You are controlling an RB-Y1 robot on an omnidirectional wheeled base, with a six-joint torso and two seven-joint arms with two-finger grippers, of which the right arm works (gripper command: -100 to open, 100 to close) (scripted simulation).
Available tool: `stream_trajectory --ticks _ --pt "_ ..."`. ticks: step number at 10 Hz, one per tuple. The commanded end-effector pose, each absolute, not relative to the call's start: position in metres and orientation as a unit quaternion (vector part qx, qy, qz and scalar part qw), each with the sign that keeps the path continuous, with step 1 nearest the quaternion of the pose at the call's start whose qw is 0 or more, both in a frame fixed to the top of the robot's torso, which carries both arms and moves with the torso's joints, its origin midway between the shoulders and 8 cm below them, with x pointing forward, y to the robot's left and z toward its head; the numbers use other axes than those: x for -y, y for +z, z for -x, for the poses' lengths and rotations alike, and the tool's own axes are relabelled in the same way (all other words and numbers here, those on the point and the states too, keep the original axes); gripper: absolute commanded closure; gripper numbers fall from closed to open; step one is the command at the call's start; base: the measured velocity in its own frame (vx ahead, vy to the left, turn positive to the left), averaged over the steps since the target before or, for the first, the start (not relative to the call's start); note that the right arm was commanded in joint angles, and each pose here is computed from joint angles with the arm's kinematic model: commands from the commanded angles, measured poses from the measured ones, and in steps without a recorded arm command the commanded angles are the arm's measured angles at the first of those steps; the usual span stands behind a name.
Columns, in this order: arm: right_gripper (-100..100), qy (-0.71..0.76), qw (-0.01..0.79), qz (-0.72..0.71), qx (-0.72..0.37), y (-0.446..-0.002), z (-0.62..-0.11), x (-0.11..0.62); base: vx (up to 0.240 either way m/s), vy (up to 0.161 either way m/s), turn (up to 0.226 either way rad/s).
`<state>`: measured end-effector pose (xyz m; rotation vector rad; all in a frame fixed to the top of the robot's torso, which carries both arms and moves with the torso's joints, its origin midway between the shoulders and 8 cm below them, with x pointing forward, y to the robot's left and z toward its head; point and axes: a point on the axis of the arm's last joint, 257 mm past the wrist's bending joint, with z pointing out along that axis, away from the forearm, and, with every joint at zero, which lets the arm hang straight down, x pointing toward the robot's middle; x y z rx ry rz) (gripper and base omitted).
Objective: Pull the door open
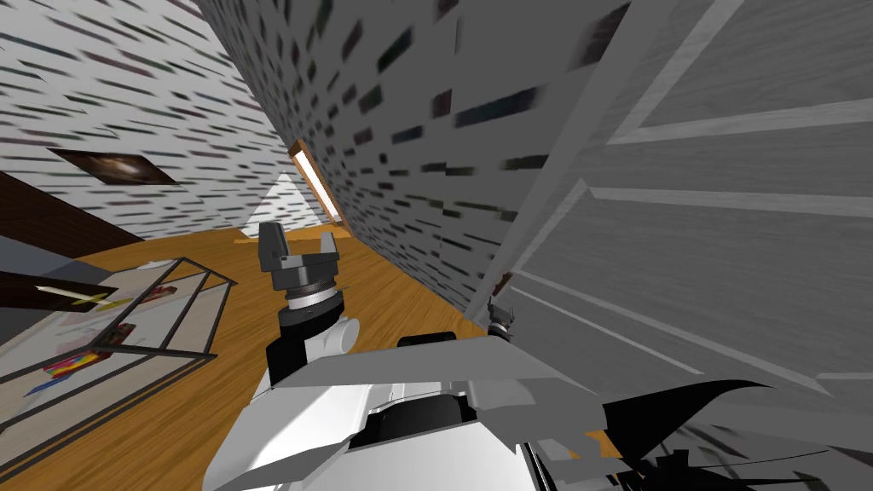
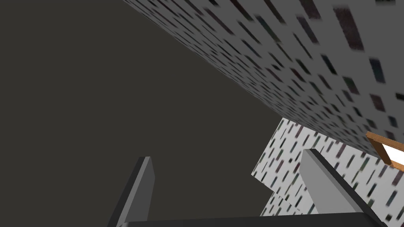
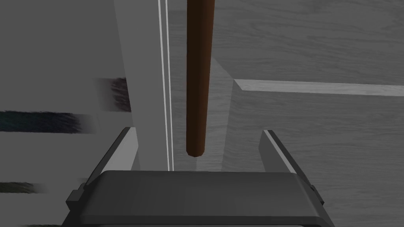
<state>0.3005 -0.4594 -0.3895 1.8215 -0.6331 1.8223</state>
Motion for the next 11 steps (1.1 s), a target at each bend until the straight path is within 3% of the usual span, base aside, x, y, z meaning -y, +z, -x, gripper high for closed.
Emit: stream_trajectory --ticks 1,11 --pt "-100 0.667 0.239 -0.666 0.232 -0.391 -0.296 0.468 0.185 -0.016 -0.012" --pt "-100 0.668 0.234 -0.668 0.228 -0.395 -0.265 0.526 0.099 0.0 -0.012"
